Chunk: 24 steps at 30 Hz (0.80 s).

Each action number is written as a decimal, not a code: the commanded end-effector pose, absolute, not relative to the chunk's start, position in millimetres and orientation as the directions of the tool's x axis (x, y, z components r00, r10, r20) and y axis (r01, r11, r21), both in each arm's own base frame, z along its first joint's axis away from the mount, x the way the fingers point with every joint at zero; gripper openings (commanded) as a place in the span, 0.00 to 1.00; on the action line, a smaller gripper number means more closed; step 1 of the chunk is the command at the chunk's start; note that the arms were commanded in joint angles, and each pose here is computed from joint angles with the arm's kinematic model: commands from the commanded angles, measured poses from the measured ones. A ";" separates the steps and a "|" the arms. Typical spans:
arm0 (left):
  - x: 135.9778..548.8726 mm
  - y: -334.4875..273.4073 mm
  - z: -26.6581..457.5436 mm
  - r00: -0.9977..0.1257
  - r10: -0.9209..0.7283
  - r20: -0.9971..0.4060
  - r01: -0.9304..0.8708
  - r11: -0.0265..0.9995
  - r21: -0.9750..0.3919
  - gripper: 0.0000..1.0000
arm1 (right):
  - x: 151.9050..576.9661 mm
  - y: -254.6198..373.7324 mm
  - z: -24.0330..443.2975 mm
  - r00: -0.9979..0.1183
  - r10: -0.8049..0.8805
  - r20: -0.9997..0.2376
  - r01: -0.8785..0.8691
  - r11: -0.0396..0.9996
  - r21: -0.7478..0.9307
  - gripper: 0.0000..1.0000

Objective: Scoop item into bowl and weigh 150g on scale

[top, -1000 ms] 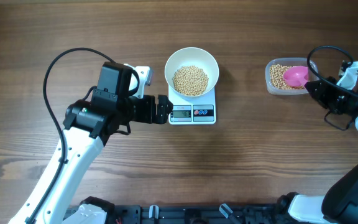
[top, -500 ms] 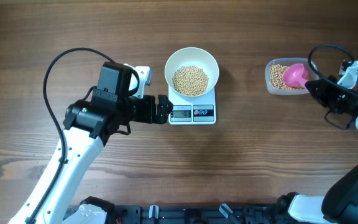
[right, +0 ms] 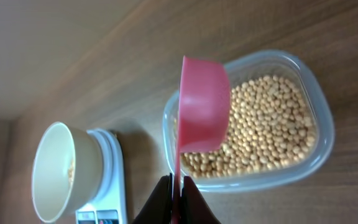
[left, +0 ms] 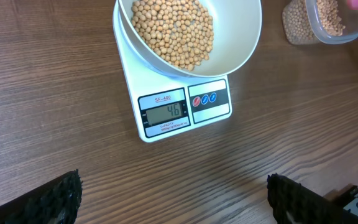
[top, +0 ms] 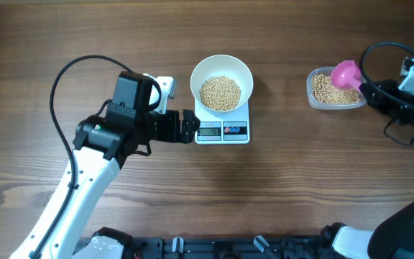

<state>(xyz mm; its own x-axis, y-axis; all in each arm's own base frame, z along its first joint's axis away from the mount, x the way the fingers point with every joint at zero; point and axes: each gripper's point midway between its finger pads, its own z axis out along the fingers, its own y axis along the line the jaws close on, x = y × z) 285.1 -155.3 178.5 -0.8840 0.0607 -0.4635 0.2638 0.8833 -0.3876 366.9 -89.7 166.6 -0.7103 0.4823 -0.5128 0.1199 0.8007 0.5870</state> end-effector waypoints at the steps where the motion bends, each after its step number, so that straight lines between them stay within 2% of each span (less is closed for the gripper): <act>1: 282.9 -157.9 175.9 -0.884 0.080 -0.461 0.283 0.877 -0.390 1.00 | 362.5 -98.0 173.3 -0.724 0.373 -0.581 0.069 0.876 0.477 0.04; 9: 282.9 -157.9 175.9 -0.884 0.080 -0.461 0.283 0.877 -0.390 1.00 | 360.1 -107.7 173.7 -0.777 0.283 -0.562 0.140 0.949 0.284 0.04; 20: 282.9 -157.9 175.9 -0.884 0.080 -0.461 0.283 0.877 -0.390 1.00 | 376.2 -97.1 171.1 -0.803 0.039 -0.595 0.024 0.999 0.033 0.04; 24: 282.9 -157.9 175.9 -0.884 0.080 -0.461 0.283 0.877 -0.390 1.00 | 381.3 -92.6 161.5 -0.815 0.021 -0.580 0.008 1.000 0.024 0.04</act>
<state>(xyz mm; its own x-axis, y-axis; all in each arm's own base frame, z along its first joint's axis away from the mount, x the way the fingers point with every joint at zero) 285.1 -155.3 178.5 -0.8840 0.0607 -0.4635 0.2638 0.8833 -0.3876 375.9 -86.1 159.9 -0.8129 0.0693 -0.5783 0.0167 0.9953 0.0958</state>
